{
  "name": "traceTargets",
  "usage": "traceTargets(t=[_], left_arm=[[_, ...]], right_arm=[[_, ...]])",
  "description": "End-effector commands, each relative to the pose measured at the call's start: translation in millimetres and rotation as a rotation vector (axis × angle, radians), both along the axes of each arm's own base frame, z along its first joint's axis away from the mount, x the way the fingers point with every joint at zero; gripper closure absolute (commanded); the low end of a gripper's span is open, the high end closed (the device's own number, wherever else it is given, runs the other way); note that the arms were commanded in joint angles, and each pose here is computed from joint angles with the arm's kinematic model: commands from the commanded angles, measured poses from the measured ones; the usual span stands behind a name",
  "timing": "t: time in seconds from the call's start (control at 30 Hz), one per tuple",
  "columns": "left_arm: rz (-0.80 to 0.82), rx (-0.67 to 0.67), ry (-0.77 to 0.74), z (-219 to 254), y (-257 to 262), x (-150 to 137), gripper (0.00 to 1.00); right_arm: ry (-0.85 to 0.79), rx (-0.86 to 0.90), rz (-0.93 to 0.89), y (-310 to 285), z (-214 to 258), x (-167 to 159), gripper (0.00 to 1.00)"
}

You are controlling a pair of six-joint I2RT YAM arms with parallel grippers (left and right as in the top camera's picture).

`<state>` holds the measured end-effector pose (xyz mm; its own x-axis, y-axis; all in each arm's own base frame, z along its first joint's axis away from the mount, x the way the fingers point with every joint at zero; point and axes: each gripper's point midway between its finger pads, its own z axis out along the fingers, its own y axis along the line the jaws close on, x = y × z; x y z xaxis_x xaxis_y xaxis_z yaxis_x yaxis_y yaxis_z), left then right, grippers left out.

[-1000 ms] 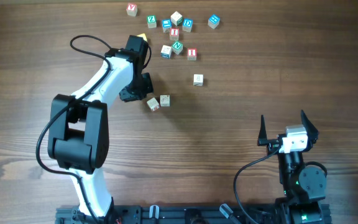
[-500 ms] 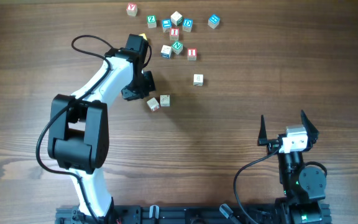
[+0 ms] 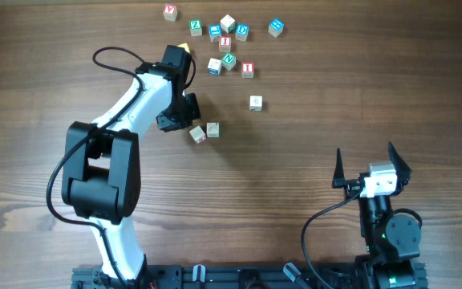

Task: Form a tower

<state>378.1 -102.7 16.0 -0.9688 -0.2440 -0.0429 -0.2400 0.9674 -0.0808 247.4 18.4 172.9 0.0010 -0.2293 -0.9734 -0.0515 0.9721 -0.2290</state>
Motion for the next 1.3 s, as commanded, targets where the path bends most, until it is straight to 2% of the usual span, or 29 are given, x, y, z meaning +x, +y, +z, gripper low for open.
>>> traceTargets(t=[0.0, 1.27], left_arm=[[-0.002, -0.007, 0.007, -1.7, -1.9, -2.2, 0.95], [-0.004, -0.04, 0.061, -1.6, -6.7, -14.7, 0.96]], right_arm=[[-0.005, -0.005, 0.019, 3.6, 0.9, -0.4, 0.0], [-0.006, -0.005, 0.019, 3.6, 1.0, -0.4, 0.0]])
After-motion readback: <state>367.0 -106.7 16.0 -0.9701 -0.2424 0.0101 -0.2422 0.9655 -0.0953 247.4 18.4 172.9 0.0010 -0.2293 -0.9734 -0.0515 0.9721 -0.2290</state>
